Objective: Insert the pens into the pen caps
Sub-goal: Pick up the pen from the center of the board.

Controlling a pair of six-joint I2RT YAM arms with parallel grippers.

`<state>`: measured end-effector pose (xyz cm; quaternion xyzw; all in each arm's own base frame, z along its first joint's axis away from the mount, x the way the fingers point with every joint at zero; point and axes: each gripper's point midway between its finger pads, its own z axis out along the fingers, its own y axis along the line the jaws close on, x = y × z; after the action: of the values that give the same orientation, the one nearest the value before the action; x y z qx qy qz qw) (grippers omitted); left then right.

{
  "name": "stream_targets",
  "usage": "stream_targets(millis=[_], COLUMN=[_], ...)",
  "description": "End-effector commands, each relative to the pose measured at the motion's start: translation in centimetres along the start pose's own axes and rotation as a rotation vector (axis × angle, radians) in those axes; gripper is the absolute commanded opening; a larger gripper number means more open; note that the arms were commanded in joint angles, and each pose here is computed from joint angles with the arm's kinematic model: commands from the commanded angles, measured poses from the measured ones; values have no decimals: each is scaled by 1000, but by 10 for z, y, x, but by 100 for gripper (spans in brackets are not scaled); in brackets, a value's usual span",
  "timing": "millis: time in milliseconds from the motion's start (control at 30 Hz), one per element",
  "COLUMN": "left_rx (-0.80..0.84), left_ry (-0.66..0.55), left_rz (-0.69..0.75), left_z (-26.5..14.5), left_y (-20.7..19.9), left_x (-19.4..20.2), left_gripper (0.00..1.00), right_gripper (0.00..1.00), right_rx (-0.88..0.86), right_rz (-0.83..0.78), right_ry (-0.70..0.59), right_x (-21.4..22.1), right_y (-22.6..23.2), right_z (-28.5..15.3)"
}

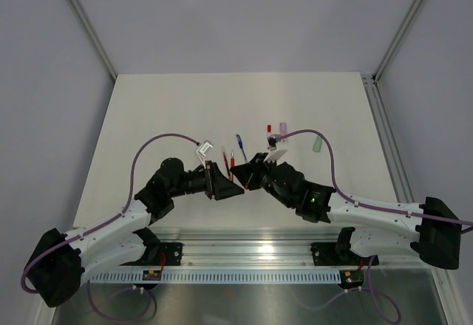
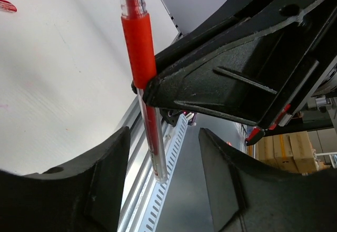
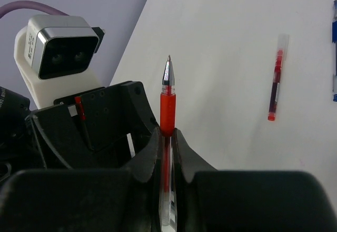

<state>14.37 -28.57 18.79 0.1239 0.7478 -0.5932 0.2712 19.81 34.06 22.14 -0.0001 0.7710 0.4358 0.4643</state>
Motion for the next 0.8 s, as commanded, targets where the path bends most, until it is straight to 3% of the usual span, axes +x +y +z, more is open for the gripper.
stream_targets(millis=[0,67,200,267,367,400,433,567,700,767], left_rx=[31,24,18,1,-20,-29,-38,-63,-101,-115], left_ry=[-74,-84,-102,-120,-134,-136,-143,-168,-197,-218], left_rz=[60,64,94,104,126,129,138,160,202,215], left_z=[3,3,1,-1,-4,-5,-5,-10,-15,-17], left_y=[-9,-7,-9,-7,-4,-2,0,5,12,14], left_x=[-14,-15,-16,-18,-18,-18,-19,-20,-23,-26], left_gripper=[49,42,7,0,0,0,0,0,0,0], right_gripper=[0,0,0,0,7,14,29,47,45,33], right_rx=[-56,-51,-49,-40,-35,-39,-24,61,124,179], right_rz=[48,42,48,44,36,29,13,-73,-85,-76], right_ry=[-49,-45,-38,-32,-24,-25,-12,21,5,12], right_x=[-13,-12,-9,-7,-6,-9,-7,-10,-19,-19], right_y=[19,18,17,15,14,16,13,1,-19,-36], right_z=[-4,-4,-5,-4,-6,-7,-8,-13,-35,-43])
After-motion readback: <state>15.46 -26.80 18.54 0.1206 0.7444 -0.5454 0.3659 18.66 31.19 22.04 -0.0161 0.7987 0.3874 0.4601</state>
